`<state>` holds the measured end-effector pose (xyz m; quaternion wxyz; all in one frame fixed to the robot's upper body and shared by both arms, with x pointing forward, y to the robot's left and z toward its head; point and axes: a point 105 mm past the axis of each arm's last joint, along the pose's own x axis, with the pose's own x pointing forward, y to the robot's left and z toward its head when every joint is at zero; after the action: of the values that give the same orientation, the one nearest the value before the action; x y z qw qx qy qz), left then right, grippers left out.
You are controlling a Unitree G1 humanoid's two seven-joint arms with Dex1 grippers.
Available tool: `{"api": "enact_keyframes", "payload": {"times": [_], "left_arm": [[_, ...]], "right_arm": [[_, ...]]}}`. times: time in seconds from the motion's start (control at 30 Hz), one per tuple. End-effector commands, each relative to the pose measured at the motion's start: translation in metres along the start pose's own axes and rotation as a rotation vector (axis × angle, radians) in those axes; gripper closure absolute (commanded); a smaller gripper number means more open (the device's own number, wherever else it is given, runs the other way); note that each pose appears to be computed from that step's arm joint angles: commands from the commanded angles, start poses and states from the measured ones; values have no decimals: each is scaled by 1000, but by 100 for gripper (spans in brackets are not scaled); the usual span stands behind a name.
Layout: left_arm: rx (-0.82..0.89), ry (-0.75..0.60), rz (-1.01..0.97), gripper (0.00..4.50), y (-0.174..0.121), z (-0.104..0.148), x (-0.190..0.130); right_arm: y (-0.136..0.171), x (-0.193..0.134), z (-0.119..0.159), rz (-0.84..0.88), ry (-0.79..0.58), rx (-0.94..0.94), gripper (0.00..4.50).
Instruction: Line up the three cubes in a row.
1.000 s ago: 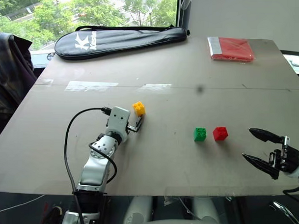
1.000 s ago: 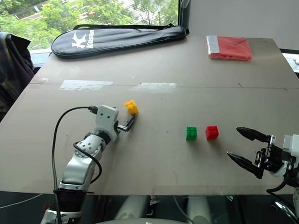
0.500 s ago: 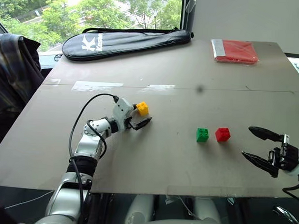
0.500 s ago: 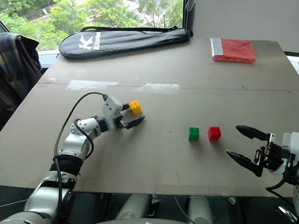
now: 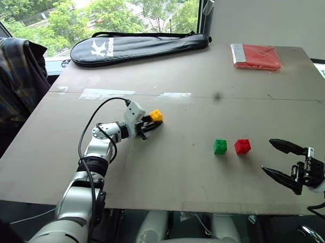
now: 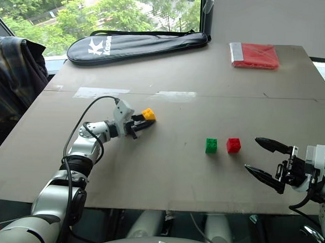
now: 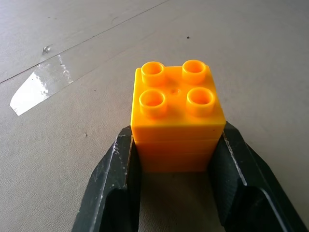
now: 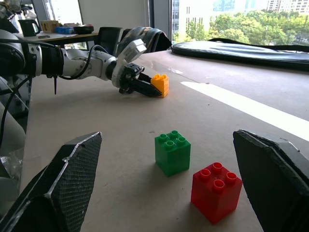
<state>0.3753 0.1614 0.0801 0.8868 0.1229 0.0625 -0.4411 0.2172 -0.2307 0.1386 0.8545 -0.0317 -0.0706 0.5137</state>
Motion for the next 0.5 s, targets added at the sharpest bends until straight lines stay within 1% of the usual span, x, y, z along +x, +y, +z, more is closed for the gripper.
{"api": "enact_keyframes", "payload": {"times": [0.03,0.17,0.27,0.33,0.5], "left_arm": [[54,4,-157,322,-29,4,8],[152,-38,-336,322,-66,23,16],[198,-55,-428,322,-86,30,18],[228,-45,-463,322,-95,31,24],[265,-28,-509,322,-104,31,37]], "right_arm": [[1,0,10,7,-22,-35,0],[3,0,10,14,-19,-28,0],[4,1,10,18,-17,-20,0],[5,1,9,21,-12,-12,0],[6,-1,7,23,-6,-1,0]]}}
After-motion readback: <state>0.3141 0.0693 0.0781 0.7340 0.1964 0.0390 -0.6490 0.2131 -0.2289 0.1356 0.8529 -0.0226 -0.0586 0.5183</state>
